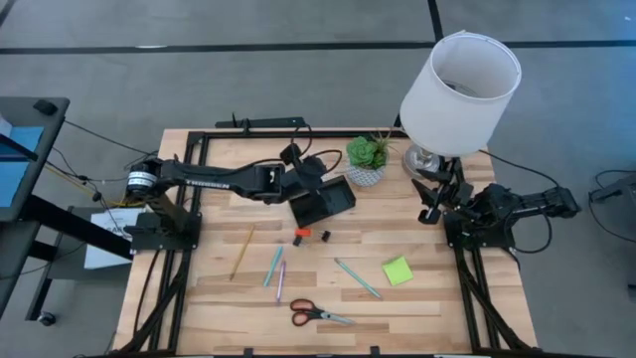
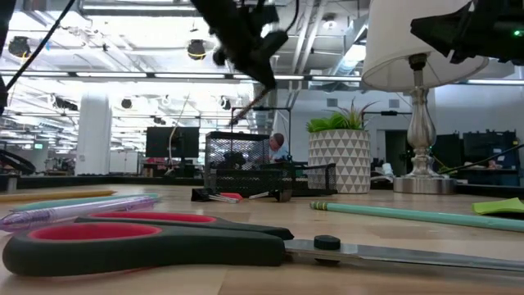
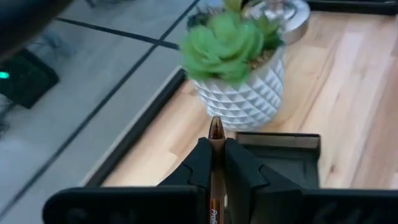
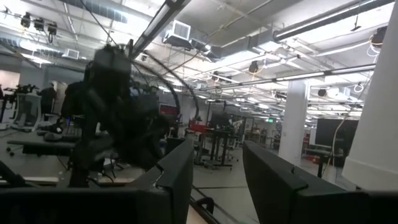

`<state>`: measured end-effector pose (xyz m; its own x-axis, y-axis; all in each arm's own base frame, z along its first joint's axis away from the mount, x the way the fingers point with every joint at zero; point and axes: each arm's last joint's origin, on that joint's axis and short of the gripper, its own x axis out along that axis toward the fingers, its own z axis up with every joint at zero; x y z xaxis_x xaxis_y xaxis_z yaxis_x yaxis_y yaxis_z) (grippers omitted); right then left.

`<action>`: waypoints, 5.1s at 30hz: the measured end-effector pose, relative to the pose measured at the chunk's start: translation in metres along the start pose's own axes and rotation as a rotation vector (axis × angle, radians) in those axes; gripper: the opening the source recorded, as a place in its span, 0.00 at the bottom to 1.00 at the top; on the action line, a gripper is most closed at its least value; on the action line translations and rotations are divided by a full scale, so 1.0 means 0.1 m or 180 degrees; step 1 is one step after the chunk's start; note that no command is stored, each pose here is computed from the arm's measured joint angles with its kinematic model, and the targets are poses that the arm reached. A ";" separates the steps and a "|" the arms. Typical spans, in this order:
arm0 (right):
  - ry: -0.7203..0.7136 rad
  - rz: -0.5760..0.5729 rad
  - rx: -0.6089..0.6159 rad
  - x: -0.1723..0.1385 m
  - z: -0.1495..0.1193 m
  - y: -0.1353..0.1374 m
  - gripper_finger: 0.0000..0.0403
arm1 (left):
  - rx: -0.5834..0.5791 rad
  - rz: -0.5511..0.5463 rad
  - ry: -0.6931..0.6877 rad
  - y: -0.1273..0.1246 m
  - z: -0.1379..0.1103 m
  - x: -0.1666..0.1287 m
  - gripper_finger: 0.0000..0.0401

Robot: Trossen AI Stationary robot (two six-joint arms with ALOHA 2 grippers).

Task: Pick and place office supplies into organizer
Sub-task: Put the brown pen into the black desk organizer, then put the yellow pencil into the black desk organizer

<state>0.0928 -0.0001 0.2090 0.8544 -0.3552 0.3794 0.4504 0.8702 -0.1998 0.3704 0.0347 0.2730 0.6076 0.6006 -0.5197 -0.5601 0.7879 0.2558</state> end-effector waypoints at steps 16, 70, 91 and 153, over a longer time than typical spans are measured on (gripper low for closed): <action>0.0004 0.0003 0.0104 0.00 0.00 0.00 0.33 | -0.0310 -0.0017 0.0078 -0.02 -0.64 0.25 0.14; -0.0125 -0.0057 0.0012 0.00 0.04 -0.02 0.33 | -0.2275 -0.0261 0.1781 -0.46 -2.09 -1.65 0.29; -0.0308 -0.0161 -0.0265 -0.01 0.10 -0.05 0.33 | -0.2335 -0.0201 0.2807 -0.50 -2.38 -1.98 0.18; -0.0280 -0.0142 -0.0170 0.00 0.09 -0.05 0.33 | -0.2165 0.0011 0.3200 -0.56 -2.60 -1.59 0.18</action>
<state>0.0879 -0.0008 0.2182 0.8081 -0.3597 0.4664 0.5027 0.8338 -0.2280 0.1590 -0.1404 0.1288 0.0665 -0.0085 -0.9977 -0.9255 0.3731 -0.0649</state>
